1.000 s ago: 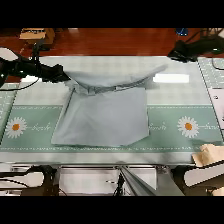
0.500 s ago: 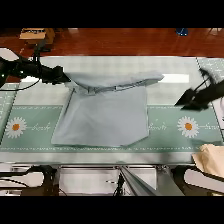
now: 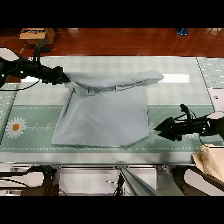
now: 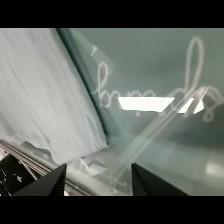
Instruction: Fold the shirts.
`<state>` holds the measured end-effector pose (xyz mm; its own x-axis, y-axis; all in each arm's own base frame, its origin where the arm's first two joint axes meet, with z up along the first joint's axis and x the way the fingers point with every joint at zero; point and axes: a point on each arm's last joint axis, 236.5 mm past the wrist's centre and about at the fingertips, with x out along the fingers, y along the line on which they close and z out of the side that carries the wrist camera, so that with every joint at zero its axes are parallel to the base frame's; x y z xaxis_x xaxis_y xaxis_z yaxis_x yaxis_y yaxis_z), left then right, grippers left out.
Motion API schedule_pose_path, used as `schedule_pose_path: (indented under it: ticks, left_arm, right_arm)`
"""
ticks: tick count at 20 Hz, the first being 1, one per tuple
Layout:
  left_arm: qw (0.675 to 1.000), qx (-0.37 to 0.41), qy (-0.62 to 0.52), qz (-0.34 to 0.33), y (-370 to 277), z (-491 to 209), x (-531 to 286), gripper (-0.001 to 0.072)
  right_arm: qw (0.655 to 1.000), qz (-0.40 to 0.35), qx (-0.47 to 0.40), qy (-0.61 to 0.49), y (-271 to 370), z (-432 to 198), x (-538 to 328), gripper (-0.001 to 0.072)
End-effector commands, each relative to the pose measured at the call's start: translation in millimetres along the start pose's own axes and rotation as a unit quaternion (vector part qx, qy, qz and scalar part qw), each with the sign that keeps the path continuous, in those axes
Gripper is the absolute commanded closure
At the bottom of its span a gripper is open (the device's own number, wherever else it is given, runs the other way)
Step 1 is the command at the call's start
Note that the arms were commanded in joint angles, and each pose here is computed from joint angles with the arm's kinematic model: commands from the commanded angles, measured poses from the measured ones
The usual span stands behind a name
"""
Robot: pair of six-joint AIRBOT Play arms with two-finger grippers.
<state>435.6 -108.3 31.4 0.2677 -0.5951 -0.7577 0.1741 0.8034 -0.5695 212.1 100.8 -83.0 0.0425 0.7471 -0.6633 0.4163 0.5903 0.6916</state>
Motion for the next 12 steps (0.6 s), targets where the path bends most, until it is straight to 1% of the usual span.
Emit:
schedule_pose_path:
  ticks: [1,6,7,8,9,10,11,12]
  left_arm:
    - [1.000,0.000,0.001,0.000,0.2,-0.5,0.3,0.0684]
    - [1.000,0.000,0.005,-0.001,-0.4,-2.2,0.3,0.0684]
    - [1.000,0.000,0.004,-0.001,-0.4,-2.1,0.3,0.0684]
    - [1.000,0.000,0.004,-0.001,-0.4,-2.1,0.3,0.0684]
    - [1.000,0.000,0.004,-0.001,-0.3,-2.0,0.3,0.0684]
    - [1.000,0.000,0.004,-0.001,-0.3,-1.9,0.3,0.0684]
    - [1.000,0.001,0.004,-0.001,0.1,-1.8,-0.1,0.0684]
    - [1.000,0.006,0.002,0.000,0.7,-1.3,-1.1,0.0684]
  right_arm:
    - [1.000,-0.003,-0.012,-0.007,1.9,-5.3,22.5,0.0231]
    - [0.997,-0.065,-0.041,-0.028,11.7,-5.7,65.5,0.0234]
    - [0.996,-0.068,-0.042,-0.038,16.2,-4.3,72.3,0.0286]
    - [0.996,-0.060,-0.046,-0.048,24.6,-2.8,78.3,0.0368]
    - [0.996,-0.048,-0.044,-0.059,34.1,-0.9,83.5,0.0472]
    - [0.996,-0.037,-0.041,-0.068,42.2,1.0,86.8,0.0613]
    - [0.996,-0.023,-0.041,-0.073,50.5,3.0,87.1,0.0683]
    - [0.996,-0.007,-0.054,-0.073,62.2,4.3,84.9,0.0683]
